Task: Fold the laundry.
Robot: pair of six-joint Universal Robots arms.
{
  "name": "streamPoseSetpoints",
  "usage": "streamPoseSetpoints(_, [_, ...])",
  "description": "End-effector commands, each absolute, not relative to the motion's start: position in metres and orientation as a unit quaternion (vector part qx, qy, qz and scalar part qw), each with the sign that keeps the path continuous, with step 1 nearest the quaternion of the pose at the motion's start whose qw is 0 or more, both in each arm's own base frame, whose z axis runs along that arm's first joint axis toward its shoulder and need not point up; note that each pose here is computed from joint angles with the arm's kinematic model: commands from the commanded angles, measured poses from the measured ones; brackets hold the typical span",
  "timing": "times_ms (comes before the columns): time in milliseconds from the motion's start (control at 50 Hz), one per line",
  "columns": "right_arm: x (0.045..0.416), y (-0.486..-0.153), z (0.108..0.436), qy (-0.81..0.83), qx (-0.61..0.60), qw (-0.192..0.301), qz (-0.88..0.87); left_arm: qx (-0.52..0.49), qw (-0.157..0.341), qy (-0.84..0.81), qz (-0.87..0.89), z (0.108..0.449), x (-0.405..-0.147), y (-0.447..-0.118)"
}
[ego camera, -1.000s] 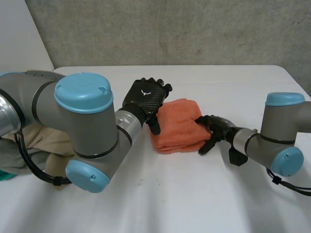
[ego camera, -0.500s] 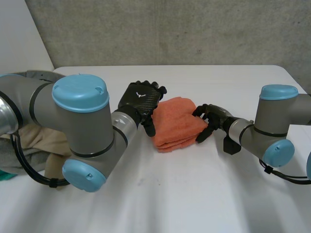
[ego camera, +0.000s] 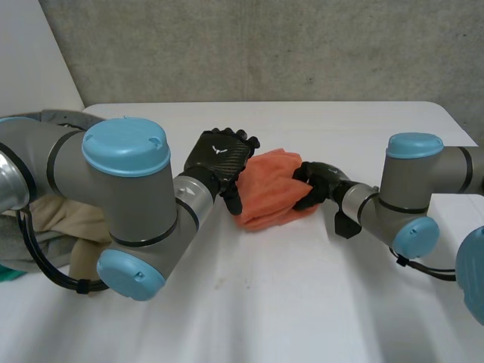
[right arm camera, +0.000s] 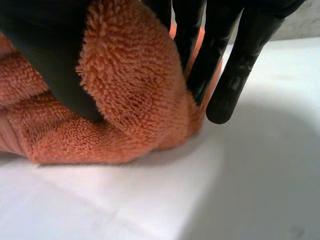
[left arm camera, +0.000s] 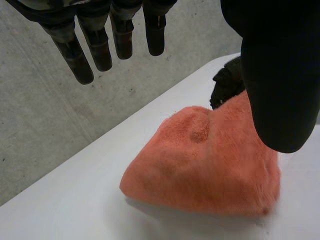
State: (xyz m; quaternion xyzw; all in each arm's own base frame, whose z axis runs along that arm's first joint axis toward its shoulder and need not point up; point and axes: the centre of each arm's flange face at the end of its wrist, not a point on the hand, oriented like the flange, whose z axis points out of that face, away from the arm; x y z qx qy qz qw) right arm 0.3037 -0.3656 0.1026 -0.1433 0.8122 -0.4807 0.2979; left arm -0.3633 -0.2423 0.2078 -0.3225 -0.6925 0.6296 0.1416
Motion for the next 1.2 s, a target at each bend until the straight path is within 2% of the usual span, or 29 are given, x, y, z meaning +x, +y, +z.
streamPoseSetpoints(20, [0.298, -0.399, 0.129, 0.785, -0.108, 0.265, -0.550, -0.322, 0.140, -0.693, 0.630, 0.208, -0.363, -0.243])
streamPoseSetpoints(80, [0.280, -0.426, 0.143, 0.763, -0.080, 0.241, -0.594, -0.322, 0.140, -0.693, 0.630, 0.208, -0.363, -0.243])
streamPoseSetpoints(120, [0.257, -0.446, 0.146, 0.759, -0.055, 0.219, -0.611, -0.321, 0.139, -0.694, 0.630, 0.208, -0.362, -0.244])
streamPoseSetpoints(140, [0.232, -0.465, 0.148, 0.754, -0.029, 0.197, -0.627, -0.320, 0.138, -0.693, 0.631, 0.208, -0.361, -0.245])
streamPoseSetpoints(220, [0.190, -0.497, 0.153, 0.736, 0.009, 0.153, -0.660, -0.318, 0.136, -0.694, 0.632, 0.208, -0.360, -0.247])
streamPoseSetpoints(280, [0.165, -0.513, 0.154, 0.725, 0.030, 0.128, -0.676, -0.318, 0.135, -0.693, 0.633, 0.209, -0.360, -0.248])
streamPoseSetpoints(340, [0.126, -0.531, 0.152, 0.715, 0.047, 0.080, -0.693, -0.318, 0.135, -0.691, 0.635, 0.210, -0.360, -0.249])
streamPoseSetpoints(360, [0.107, -0.538, 0.150, 0.711, 0.049, 0.050, -0.700, -0.317, 0.136, -0.691, 0.635, 0.210, -0.360, -0.249])
streamPoseSetpoints(440, [0.067, -0.552, 0.148, 0.698, 0.035, -0.025, -0.715, -0.318, 0.136, -0.691, 0.635, 0.209, -0.361, -0.250])
streamPoseSetpoints(520, [0.045, -0.560, 0.143, 0.690, 0.021, -0.068, -0.720, -0.321, 0.136, -0.690, 0.635, 0.207, -0.363, -0.249])
streamPoseSetpoints(600, [0.034, -0.561, 0.136, 0.693, 0.008, -0.088, -0.715, -0.322, 0.136, -0.692, 0.632, 0.204, -0.364, -0.249])
streamPoseSetpoints(800, [0.038, -0.560, 0.130, 0.701, -0.038, -0.101, -0.705, -0.325, 0.135, -0.696, 0.626, 0.197, -0.365, -0.250])
streamPoseSetpoints(880, [0.037, -0.559, 0.127, 0.704, -0.060, -0.134, -0.695, -0.324, 0.135, -0.699, 0.623, 0.196, -0.365, -0.248])
streamPoseSetpoints(980, [0.027, -0.558, 0.117, 0.706, -0.098, -0.207, -0.670, -0.325, 0.135, -0.704, 0.618, 0.192, -0.363, -0.247])
streamPoseSetpoints(1200, [0.008, -0.565, 0.117, 0.671, -0.148, -0.291, -0.666, -0.323, 0.131, -0.708, 0.614, 0.189, -0.360, -0.249])
